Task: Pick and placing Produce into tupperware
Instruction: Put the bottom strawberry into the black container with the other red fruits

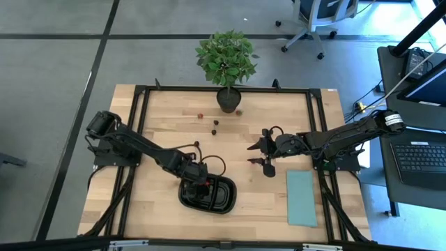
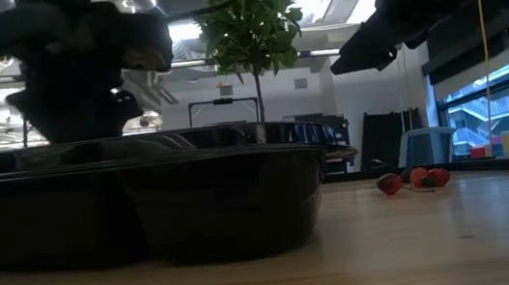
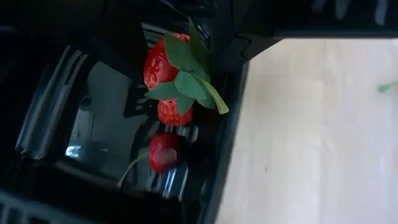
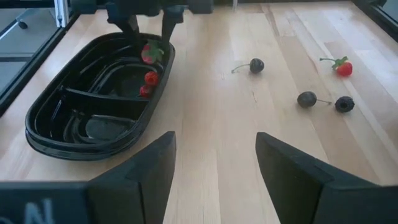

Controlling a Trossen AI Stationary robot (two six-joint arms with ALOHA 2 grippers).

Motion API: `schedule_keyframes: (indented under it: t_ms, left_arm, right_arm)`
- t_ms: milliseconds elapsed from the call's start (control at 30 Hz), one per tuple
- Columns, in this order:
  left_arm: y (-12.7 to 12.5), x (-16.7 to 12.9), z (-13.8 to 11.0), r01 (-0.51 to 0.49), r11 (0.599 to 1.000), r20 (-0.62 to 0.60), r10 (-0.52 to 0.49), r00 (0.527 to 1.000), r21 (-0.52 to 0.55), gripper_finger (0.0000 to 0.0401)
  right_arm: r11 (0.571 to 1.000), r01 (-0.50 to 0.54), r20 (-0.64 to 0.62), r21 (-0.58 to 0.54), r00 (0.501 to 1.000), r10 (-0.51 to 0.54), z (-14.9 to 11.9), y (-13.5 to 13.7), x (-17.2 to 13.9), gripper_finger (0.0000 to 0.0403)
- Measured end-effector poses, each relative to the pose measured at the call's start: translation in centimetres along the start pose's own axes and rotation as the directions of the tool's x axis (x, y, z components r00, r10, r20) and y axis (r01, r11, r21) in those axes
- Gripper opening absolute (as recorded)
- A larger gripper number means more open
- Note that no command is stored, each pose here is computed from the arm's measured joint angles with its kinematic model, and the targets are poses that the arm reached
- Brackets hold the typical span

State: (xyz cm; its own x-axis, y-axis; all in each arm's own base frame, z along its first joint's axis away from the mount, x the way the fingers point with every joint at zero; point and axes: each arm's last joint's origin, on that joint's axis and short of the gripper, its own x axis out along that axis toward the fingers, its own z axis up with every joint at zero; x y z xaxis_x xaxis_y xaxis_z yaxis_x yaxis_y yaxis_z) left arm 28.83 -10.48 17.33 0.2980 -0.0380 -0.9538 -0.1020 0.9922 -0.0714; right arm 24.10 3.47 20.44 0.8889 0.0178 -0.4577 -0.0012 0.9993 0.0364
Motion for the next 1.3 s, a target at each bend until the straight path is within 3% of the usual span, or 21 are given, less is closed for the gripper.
schedule_keyframes:
  t_ms: [1300]
  left_arm:
    - [-0.01,0.29,0.10,0.009,1.000,-0.002,-0.009,1.000,0.029,0.0149]
  right_arm:
    - [1.000,-0.001,0.000,0.023,1.000,0.001,0.00,0.01,-0.01,0.0223]
